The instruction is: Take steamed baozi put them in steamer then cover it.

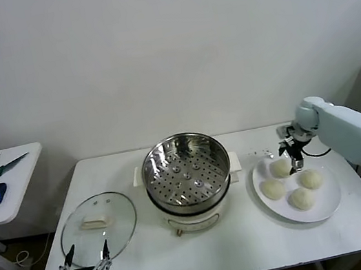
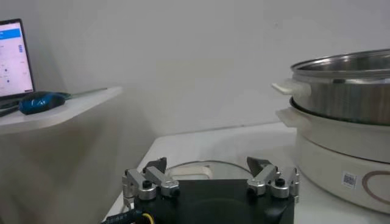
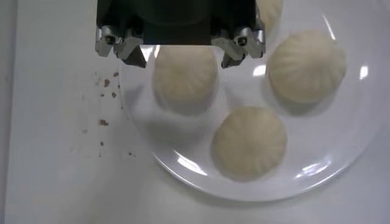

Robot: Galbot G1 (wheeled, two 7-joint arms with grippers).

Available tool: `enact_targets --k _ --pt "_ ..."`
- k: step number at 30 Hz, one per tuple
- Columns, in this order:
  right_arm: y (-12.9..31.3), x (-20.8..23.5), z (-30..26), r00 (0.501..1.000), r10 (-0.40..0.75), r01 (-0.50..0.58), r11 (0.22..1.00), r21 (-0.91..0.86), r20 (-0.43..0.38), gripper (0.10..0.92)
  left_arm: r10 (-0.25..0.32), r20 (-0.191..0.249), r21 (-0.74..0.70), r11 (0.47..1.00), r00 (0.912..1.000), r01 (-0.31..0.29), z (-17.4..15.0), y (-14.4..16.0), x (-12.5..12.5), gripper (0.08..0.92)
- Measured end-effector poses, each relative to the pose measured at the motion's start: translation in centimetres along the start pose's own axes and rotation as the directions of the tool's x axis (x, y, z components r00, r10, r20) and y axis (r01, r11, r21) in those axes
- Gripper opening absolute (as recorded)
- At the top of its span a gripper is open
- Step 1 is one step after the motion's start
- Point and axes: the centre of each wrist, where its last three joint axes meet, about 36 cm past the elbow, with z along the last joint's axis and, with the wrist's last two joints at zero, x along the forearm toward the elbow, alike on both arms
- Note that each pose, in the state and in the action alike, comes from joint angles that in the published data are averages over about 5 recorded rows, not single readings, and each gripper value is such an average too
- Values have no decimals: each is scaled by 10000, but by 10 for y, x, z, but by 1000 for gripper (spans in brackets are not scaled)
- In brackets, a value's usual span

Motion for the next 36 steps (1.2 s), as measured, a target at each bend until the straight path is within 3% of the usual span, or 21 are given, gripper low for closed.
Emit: enact_targets --k 10,16,20,25,30,36 --pt "1 -5 1 9999 111 -113 9998 -156 -67 655 -32 6 -60 10000 10000 32 0 -1 1 823" --pt "-3 10 -3 9995 320 -320 9995 15 20 637 -61 52 -78 10000 10000 61 -2 -2 3 823" --pt "-15 45 -15 9975 668 -680 9959 591 234 636 -61 45 -112 9999 10000 62 -2 -4 3 823" --pt "-38 121 -58 9888 1285 -1423 9654 2186 760 636 -24 94 -127 9999 10000 25 -4 -6 3 823" --pt "-48 207 -126 9732 1723 -2236 8642 4507 1523 636 -35 134 -150 9999 9999 37 -6 -6 3 823" --pt "-27 255 -221 9681 1365 -2487 6227 7419 2100 636 -26 178 -229 9997 9998 30 -8 -6 3 823"
